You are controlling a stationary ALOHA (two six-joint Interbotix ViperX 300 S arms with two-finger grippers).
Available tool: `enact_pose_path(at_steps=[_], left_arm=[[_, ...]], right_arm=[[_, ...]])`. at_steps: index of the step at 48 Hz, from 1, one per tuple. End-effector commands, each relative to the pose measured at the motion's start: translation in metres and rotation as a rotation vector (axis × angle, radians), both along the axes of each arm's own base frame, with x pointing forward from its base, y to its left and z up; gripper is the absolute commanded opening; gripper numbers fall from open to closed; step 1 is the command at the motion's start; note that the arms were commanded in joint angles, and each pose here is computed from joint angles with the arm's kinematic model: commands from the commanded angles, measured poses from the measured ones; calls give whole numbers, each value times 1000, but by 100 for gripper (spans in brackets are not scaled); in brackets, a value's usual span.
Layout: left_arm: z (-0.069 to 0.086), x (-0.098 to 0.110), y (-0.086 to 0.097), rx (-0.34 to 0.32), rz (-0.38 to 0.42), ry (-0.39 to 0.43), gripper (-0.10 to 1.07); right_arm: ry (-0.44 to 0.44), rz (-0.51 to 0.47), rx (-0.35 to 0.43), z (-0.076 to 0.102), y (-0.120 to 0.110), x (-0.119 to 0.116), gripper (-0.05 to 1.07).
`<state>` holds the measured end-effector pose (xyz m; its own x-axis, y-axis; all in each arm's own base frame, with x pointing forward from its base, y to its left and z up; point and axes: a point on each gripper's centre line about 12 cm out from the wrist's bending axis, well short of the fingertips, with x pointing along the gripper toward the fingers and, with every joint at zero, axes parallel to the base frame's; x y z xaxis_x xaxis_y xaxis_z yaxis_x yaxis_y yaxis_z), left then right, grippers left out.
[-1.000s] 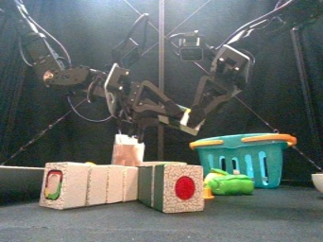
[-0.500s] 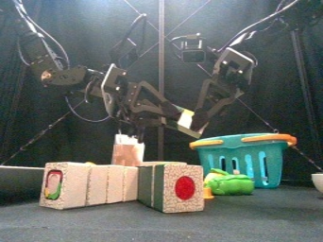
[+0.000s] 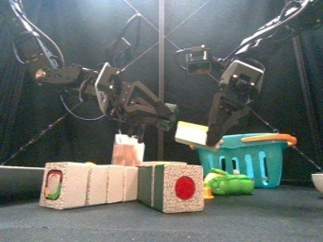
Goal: Unwrap sushi
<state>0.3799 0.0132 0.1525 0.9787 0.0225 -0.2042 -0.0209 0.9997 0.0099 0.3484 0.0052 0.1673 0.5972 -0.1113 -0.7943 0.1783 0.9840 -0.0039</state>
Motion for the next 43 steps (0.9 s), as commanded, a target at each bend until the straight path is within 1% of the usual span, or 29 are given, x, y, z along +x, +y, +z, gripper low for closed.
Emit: enact_pose_path(at_steps=[1, 15, 43], left_arm=[[13, -1, 1, 3, 3, -41, 74], [10, -8, 2, -6, 16, -29, 74], [10, -8, 2, -7, 16, -28, 74]], right_arm=[[-40, 2, 3, 13, 1, 3, 70], [-37, -1, 8, 12, 1, 0, 70], [-44, 2, 7, 13, 1, 1, 70]])
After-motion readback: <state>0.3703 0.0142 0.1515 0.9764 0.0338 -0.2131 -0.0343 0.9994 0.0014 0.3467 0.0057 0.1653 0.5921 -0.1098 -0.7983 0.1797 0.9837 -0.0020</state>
